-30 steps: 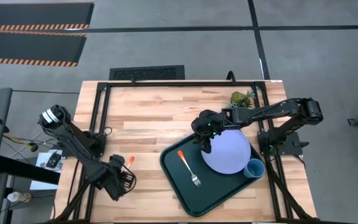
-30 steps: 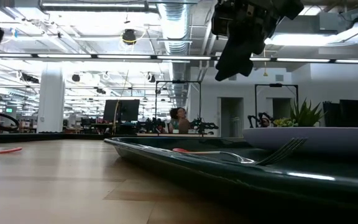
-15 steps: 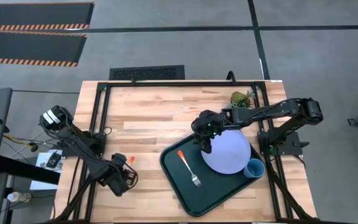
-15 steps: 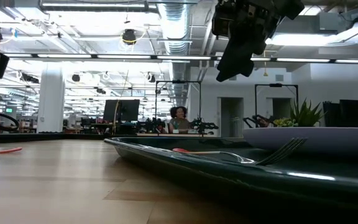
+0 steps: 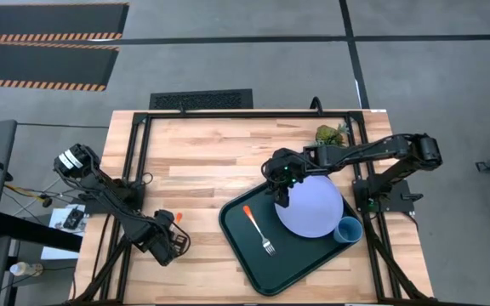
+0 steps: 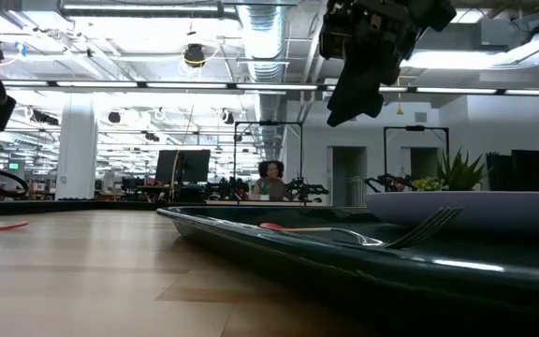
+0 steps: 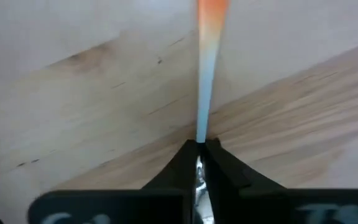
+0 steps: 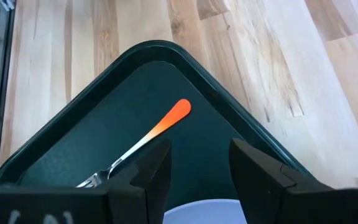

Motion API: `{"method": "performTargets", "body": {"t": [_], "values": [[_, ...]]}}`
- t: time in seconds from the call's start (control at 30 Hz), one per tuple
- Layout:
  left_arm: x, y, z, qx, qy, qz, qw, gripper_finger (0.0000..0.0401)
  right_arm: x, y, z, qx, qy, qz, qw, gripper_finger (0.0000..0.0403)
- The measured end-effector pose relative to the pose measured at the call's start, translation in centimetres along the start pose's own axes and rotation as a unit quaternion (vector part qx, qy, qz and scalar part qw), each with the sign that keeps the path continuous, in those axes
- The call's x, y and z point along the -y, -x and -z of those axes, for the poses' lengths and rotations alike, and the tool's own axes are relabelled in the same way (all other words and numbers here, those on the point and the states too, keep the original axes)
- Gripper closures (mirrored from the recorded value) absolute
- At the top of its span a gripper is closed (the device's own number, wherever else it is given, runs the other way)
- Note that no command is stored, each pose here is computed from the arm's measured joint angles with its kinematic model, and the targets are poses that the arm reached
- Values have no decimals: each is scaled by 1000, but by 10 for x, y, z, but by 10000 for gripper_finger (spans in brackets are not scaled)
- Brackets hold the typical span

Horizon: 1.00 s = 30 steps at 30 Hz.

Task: Pick and place plate/cup/fork/spoon on tray
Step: Put the orange spoon to the right of the orange fork on the green serving tray

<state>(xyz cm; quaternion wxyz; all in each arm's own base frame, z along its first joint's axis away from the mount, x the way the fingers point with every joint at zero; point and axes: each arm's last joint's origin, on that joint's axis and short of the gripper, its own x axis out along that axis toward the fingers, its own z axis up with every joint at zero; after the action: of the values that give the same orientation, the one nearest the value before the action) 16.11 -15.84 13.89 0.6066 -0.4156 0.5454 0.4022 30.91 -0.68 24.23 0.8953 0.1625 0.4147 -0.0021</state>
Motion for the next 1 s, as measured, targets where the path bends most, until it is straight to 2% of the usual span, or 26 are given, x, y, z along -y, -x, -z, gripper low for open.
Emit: {"method": "performTargets", "body": {"t": [0.17,0.37,0.47,0.6,0.73,0.87,1.0], "values": [[2,1,0,6,36,11,999,398,0,0,0,0,-7,0,1000,219],[20,21,-7,64,115,110,985,400,0,0,0,0,-24,0,1000,219],[31,38,-19,117,148,168,968,400,-2,0,0,1,-38,-3,999,219],[44,52,-46,238,198,221,925,401,-13,-2,1,5,-61,-16,998,219],[55,63,-75,355,251,270,859,401,-31,-3,2,30,-75,-16,997,219],[63,69,-104,441,292,293,797,401,-55,-3,2,94,-65,3,993,219],[73,75,-130,501,303,294,756,401,-71,-1,-1,182,-95,49,977,224]]}}
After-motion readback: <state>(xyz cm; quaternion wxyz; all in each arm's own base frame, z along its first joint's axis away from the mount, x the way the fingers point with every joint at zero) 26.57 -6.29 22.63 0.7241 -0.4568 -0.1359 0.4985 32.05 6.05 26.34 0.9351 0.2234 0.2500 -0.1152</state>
